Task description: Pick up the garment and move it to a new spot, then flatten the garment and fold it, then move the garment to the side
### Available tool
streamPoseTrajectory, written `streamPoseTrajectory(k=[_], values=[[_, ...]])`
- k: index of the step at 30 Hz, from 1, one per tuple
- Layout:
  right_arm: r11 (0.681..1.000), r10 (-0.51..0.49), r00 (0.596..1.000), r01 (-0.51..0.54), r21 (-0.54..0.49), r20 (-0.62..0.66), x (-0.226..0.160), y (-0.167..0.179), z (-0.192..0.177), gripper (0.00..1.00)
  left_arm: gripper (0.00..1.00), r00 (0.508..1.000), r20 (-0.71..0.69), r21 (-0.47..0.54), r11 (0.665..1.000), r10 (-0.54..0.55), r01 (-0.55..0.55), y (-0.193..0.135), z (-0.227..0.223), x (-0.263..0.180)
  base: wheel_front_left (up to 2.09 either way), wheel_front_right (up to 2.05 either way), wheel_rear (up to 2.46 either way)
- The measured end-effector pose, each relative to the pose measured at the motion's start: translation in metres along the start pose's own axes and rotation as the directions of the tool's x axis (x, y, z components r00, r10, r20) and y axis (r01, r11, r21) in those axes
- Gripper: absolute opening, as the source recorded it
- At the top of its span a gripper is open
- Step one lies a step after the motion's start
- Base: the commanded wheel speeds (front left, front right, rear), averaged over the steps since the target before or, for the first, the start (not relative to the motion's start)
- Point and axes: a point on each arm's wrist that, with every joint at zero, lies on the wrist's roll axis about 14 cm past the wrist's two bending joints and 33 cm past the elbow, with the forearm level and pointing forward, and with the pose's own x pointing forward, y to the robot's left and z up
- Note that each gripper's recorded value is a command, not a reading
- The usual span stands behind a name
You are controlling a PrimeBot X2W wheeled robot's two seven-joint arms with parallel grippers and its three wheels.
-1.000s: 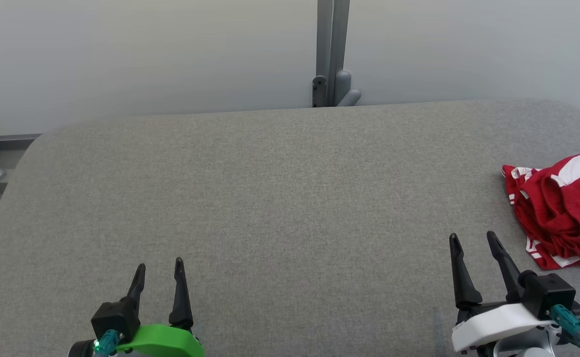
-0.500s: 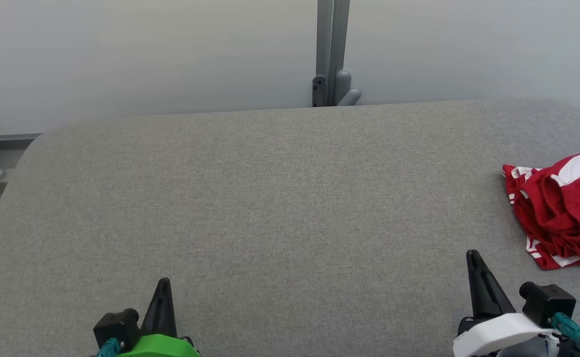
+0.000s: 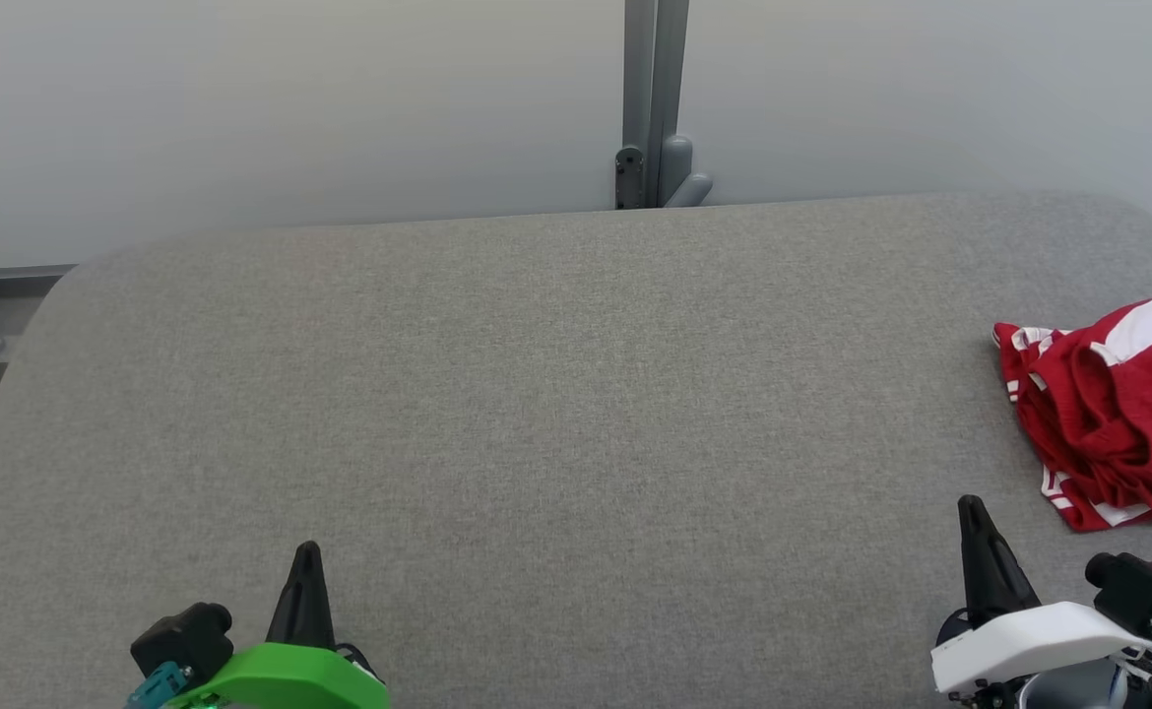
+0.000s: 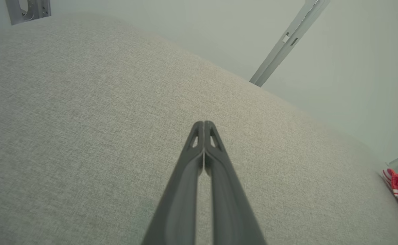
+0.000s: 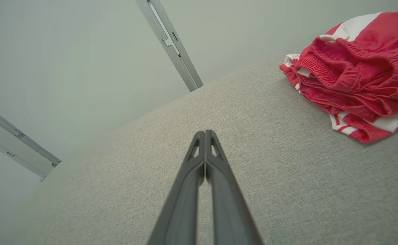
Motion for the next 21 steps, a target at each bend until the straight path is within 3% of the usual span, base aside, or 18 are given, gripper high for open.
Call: streamPoseTrajectory(k=[11, 21], values=[[0.985, -0.043, 0.999, 0.043, 0.168, -0.004, 0.003, -0.012, 0.005, 0.0, 0.0, 1.0, -0.004, -0.165, 0.986, 0.004, -0.005, -0.001, 0.007, 0.006, 0.0, 0.0, 0.0], [0.951, -0.067, 0.998, 0.066, 0.301, -0.007, 0.005, -0.019, 0.009, 0.0, 0.0, 1.0, -0.006, -0.295, 0.956, 0.001, -0.002, -0.004, 0.013, 0.011, 0.0, 0.0, 0.0]])
